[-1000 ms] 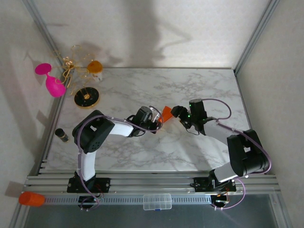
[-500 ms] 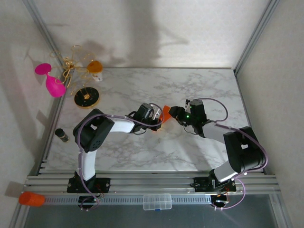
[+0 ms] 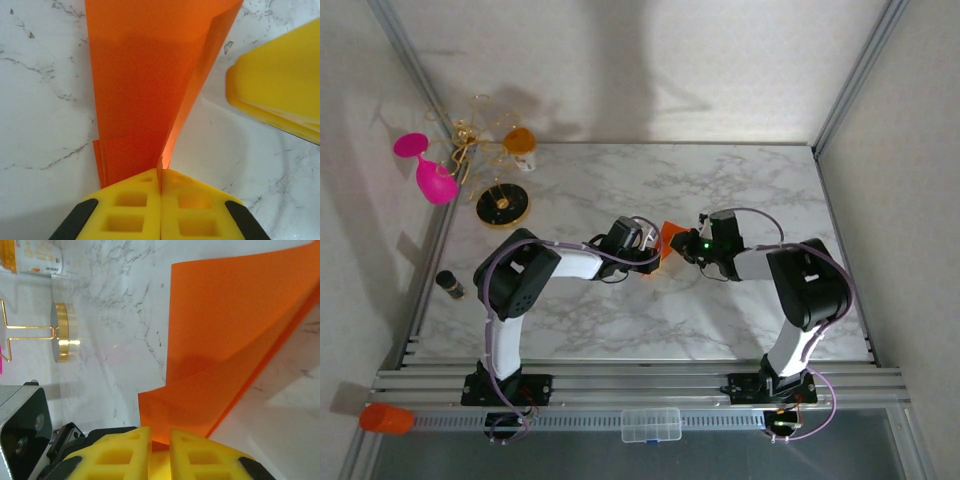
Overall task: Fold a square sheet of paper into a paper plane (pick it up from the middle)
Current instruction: Fold the wing for the fifth time at the center of the table.
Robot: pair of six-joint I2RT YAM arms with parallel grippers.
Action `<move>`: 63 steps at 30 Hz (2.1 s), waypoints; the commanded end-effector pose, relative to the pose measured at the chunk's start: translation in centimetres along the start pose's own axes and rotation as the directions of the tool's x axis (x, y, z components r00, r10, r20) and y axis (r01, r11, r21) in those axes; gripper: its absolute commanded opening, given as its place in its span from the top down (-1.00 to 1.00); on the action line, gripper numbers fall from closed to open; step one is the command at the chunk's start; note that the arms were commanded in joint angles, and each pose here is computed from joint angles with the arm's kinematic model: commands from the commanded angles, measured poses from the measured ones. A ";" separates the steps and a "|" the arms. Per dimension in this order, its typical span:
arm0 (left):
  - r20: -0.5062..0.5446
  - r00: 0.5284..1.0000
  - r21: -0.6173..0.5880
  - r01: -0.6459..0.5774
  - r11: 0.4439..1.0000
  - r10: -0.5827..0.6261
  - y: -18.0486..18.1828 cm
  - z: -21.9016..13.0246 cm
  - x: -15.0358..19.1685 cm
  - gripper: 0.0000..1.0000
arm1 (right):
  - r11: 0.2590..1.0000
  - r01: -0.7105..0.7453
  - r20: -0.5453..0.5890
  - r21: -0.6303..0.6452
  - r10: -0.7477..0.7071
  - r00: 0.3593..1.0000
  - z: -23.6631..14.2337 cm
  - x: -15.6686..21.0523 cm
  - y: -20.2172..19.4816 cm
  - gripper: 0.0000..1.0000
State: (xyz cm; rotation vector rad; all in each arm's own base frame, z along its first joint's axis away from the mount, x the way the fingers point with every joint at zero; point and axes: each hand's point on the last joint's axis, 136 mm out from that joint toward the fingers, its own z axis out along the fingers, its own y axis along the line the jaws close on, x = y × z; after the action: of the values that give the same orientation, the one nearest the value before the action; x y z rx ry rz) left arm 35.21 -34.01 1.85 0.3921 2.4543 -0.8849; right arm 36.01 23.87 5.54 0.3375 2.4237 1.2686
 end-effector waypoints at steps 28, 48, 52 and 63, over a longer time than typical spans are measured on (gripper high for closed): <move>-0.199 0.965 -0.152 0.141 0.978 -0.170 5.5 1.1 7.7 0.80 | 0.999 0.039 -0.137 0.033 -0.034 0.990 3.8 1.3 -1.3 0.69; -0.204 0.949 -0.192 0.201 0.961 -0.239 6.6 1.1 8.5 0.84 | 0.999 0.045 -0.095 0.012 -0.044 0.995 1.9 1.8 -0.7 0.69; -0.203 0.949 -0.188 0.204 0.961 -0.241 6.5 1.2 8.5 0.84 | 0.999 0.044 -0.103 0.021 -0.041 0.994 2.3 1.8 -1.0 0.69; -0.203 0.951 -0.175 0.197 0.965 -0.231 6.1 0.9 8.3 0.80 | 0.996 0.041 -0.128 0.084 -0.030 0.991 3.1 1.8 -2.4 0.69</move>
State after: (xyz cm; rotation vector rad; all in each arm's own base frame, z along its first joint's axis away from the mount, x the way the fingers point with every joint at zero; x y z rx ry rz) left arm 35.54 -33.83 1.80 0.2595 2.4829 -0.9819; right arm 35.61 25.63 2.70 0.2423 2.5476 1.2636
